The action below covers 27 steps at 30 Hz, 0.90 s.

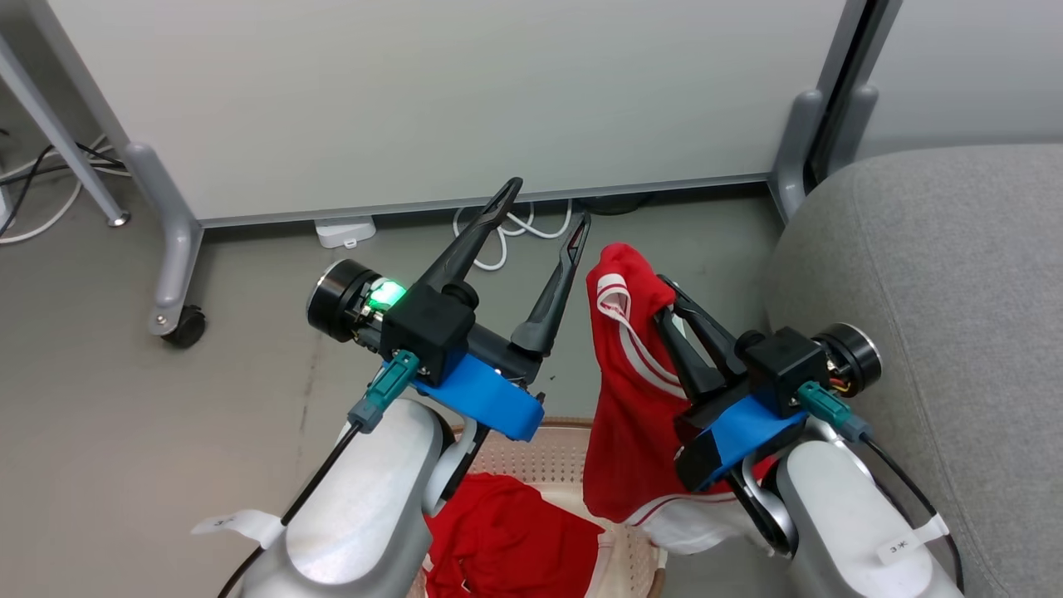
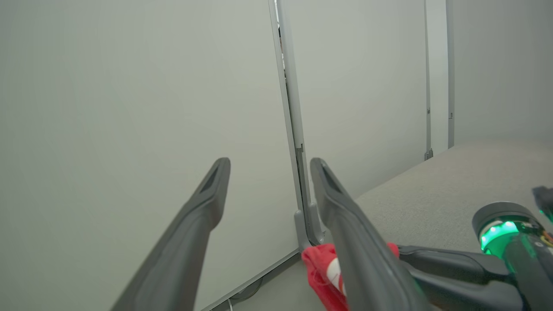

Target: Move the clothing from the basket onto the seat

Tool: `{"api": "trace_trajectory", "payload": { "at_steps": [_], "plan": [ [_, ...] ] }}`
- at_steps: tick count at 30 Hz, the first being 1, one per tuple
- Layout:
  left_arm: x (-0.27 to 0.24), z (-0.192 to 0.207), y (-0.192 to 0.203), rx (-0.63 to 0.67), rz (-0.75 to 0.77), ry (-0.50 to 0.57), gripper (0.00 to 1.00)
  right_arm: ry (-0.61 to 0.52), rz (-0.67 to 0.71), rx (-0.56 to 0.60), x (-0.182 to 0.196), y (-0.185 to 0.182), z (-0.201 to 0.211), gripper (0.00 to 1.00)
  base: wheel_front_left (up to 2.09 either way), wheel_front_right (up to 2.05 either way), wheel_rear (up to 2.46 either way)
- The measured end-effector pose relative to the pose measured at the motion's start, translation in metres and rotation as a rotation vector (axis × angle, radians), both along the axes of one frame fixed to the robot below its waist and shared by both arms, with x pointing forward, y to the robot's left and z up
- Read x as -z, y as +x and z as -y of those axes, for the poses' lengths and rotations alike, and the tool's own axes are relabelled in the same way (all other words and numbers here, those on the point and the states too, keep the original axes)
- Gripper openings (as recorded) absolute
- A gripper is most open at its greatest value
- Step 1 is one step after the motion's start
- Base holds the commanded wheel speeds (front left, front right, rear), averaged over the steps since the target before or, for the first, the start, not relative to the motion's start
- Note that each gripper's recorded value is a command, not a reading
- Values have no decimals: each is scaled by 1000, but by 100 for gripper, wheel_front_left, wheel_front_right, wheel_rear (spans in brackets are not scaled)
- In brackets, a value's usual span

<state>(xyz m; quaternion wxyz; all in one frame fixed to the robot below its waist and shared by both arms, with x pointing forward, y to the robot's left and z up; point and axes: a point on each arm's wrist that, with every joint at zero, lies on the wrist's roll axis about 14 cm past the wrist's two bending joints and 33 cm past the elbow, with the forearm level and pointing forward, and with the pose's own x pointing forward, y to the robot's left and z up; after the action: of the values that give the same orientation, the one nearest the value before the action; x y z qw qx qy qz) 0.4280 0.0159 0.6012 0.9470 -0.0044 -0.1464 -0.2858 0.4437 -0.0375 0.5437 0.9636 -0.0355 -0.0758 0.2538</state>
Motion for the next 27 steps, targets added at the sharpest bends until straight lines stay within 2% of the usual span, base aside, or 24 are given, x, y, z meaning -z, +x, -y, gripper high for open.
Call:
{"api": "trace_trajectory", "payload": {
  "at_steps": [11,27],
  "plan": [
    [16,27,8,75,-33,5,100,19,14,109,-3,8,42,0,0,0,0],
    [47,93,5,269,-95,20,100,25,51,367,-11,-5,140,0,0,0,0]
  ]
}}
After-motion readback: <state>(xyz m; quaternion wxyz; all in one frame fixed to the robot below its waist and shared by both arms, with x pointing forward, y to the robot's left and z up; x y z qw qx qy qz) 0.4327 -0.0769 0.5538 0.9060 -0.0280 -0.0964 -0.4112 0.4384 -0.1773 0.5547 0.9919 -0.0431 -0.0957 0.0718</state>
